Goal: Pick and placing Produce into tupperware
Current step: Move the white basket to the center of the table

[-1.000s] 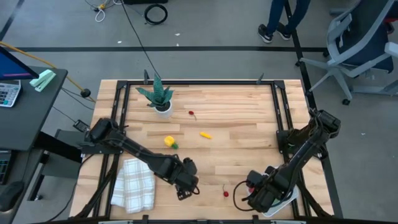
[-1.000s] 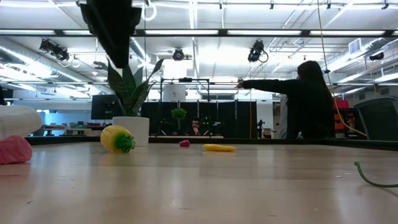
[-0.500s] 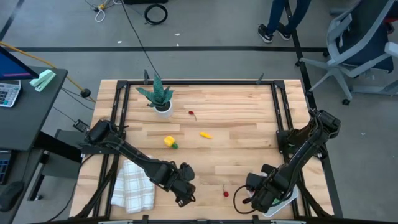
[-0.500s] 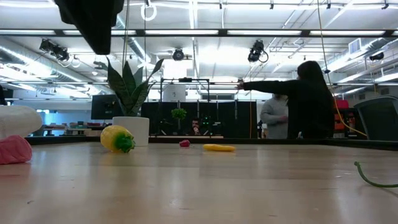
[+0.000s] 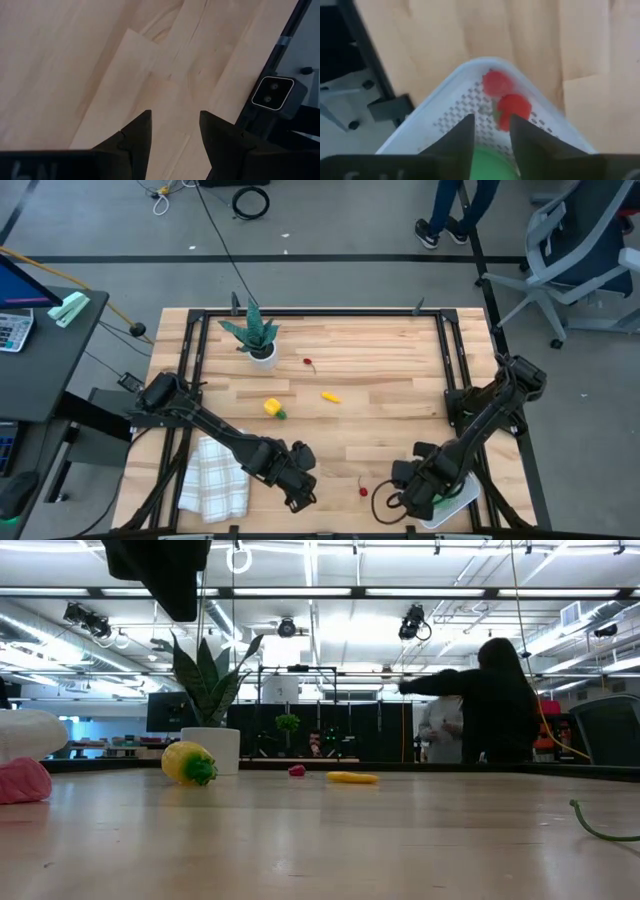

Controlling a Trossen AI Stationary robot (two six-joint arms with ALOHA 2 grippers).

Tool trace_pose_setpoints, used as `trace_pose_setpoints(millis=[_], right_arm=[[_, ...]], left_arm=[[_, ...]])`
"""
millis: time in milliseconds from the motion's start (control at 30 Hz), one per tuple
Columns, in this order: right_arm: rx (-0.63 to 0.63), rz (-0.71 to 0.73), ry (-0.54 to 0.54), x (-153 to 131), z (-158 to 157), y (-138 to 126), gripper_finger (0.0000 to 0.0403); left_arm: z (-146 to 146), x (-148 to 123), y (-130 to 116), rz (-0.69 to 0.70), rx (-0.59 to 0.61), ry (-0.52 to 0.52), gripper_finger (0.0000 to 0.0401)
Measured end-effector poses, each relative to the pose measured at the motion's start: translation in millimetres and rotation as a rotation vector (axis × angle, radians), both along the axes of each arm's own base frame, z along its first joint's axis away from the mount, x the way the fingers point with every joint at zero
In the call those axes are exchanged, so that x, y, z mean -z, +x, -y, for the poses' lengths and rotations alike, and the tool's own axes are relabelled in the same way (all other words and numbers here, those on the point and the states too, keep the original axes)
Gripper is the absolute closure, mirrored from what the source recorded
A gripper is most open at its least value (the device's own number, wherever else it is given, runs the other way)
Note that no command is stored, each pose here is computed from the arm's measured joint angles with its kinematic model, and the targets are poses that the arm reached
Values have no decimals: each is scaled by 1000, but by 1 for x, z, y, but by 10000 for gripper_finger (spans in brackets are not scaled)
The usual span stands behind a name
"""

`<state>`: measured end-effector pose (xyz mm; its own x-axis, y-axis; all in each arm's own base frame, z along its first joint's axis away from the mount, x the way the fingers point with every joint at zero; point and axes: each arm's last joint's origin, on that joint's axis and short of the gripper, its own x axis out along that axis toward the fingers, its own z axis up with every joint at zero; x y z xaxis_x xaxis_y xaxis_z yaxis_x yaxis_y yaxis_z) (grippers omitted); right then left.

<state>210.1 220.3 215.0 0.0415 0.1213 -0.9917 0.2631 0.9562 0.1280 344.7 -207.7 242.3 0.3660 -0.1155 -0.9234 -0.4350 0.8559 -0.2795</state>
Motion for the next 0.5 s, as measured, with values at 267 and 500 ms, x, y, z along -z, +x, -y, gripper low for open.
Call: trace_pose_setpoints(millis=[267,500], right_arm=[[60,54,53,15,19,22,391],[86,137,70,14,36,44,397]], left_arm=[[-3,0,2,0,-4,3,229],[-3,0,2,0,3,6,229]])
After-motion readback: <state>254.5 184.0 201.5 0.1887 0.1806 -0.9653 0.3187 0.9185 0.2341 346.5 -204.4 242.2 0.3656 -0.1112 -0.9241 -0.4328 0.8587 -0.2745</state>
